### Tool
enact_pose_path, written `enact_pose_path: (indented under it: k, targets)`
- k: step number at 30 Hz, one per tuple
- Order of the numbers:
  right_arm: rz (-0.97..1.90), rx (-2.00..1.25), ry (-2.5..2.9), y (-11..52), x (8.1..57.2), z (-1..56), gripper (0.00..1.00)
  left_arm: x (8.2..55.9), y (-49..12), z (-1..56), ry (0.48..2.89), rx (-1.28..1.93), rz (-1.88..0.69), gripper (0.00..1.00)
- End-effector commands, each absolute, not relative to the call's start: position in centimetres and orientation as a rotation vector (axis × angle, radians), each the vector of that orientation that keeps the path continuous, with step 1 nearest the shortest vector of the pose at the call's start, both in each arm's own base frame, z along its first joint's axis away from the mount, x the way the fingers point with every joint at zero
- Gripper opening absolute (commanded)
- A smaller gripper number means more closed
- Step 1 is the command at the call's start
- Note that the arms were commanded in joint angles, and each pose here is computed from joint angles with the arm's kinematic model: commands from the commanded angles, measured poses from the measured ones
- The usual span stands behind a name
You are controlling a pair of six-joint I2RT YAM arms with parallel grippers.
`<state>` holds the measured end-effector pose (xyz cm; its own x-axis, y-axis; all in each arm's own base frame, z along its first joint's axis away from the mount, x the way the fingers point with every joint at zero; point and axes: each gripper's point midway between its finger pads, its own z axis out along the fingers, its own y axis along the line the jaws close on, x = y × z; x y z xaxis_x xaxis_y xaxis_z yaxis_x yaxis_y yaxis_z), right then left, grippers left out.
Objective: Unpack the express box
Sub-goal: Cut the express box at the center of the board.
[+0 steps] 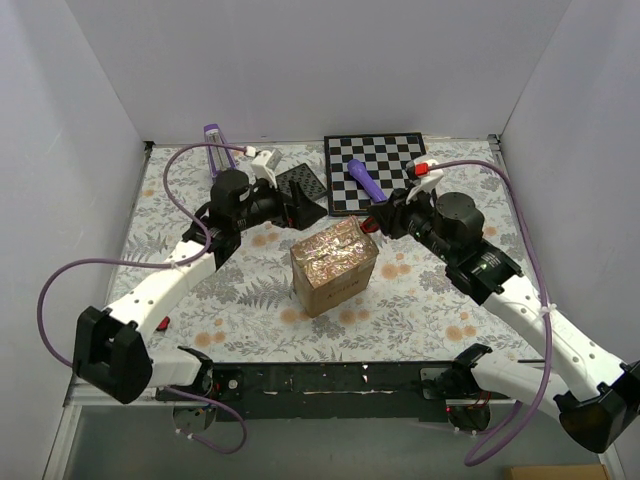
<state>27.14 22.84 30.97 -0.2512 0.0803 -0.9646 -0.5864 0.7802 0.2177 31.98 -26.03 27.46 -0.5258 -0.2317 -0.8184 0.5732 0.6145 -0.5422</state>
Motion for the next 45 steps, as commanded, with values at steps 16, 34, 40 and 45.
enact_pose_path:
  k: [16, 34, 40, 45]
  targets:
    - [0.688, -0.622, 1.779, 25.7, 27.2, 31.7, 0.01, 28.6, -30.2, 25.6, 1.828, 0.745, -1.424, 0.62]
    - [0.677, -0.655, 1.773, 26.2, 27.7, 32.0, 0.01, 28.3, -30.5, 25.7, 1.839, 0.762, -1.475, 0.0]
    - [0.669, -0.55, 1.715, 25.8, 28.8, 34.6, 0.01, 29.2, -29.1, 25.5, 1.957, 0.584, -1.343, 0.0]
    - [0.702, -0.371, 1.593, 24.7, 29.3, 38.1, 0.01, 29.7, -27.5, 25.4, 2.03, 0.399, -1.238, 0.0]
